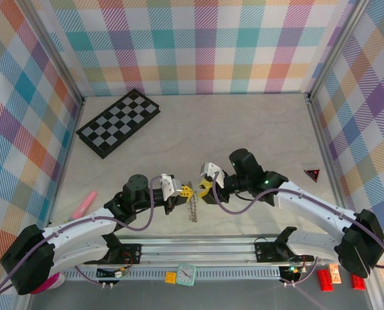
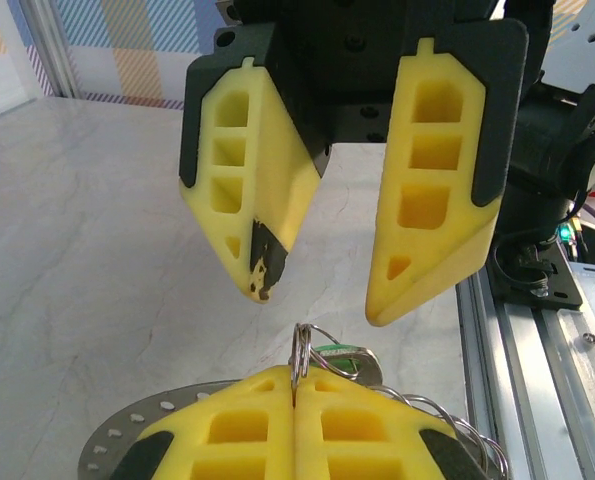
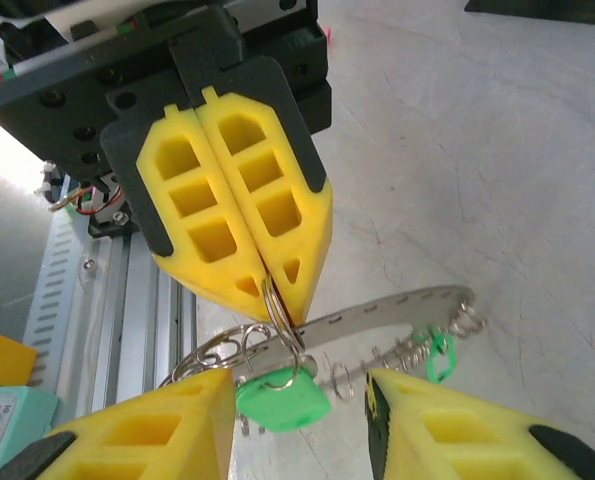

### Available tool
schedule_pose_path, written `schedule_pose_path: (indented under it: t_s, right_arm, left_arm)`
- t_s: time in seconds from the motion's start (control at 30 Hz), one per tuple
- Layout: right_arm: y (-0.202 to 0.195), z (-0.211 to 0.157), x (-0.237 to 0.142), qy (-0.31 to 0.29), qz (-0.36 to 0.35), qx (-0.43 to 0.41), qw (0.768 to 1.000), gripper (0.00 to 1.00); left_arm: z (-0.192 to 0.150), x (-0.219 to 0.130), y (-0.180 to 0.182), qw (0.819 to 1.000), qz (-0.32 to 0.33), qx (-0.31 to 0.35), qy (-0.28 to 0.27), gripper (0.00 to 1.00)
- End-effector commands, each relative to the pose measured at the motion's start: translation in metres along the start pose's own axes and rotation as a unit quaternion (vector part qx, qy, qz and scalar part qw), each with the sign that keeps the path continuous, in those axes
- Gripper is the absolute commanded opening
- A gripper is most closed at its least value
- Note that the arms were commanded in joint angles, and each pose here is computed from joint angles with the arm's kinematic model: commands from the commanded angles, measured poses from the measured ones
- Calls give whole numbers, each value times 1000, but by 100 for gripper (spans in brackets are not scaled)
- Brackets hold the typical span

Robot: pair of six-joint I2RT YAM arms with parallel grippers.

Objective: Put the keys on the keyring

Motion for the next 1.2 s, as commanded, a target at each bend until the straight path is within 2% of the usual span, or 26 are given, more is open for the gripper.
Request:
schedule_pose_path:
  t_s: [0.0,0.13,0.23,0.43,0.53,0.67,0.9,1.17]
  right_arm:
    - [2,7,0,-31,19,-8,999,37]
    - [2,3,1,-16,24,6,1000,35]
    - [5,-1,-1,-13,21,14,1000,38]
    - [0,-24,-5,3,-47,1,999,39]
    - [1,-30,1,7,-33,2,999,40]
    - [7,-23,12,-16,-7,-6,1000,42]
    - [6,-23,22,-17,-10,-10,1000,43]
    - [0,-21,20,-21,-57,-23,998,33]
  left_arm:
    - [15,-2,-3,999,-6,21,-40,0]
    - [16,-2,-2,999,1,23,-41,0]
    - [16,-1,0,999,7,21,-40,0]
    - [16,1,0,999,6,11,-43,0]
    - [16,1,1,999,6,9,-44,0]
    - [16,2,2,999,10,4,-46,0]
    - [16,3,3,999,13,-4,-45,0]
    - [17,3,3,999,13,-5,-46,0]
Point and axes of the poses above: each hand's point on the last joint's axis, 136 mm out from that joint toward the fingers, its own x axis out along the fingers, its own y axis along the line the jaws close on, z = x × y, the point moved 8 cm from there along -x, back along the fingers, and after that the axes turned 1 degree about x, right-handed, at the moved point
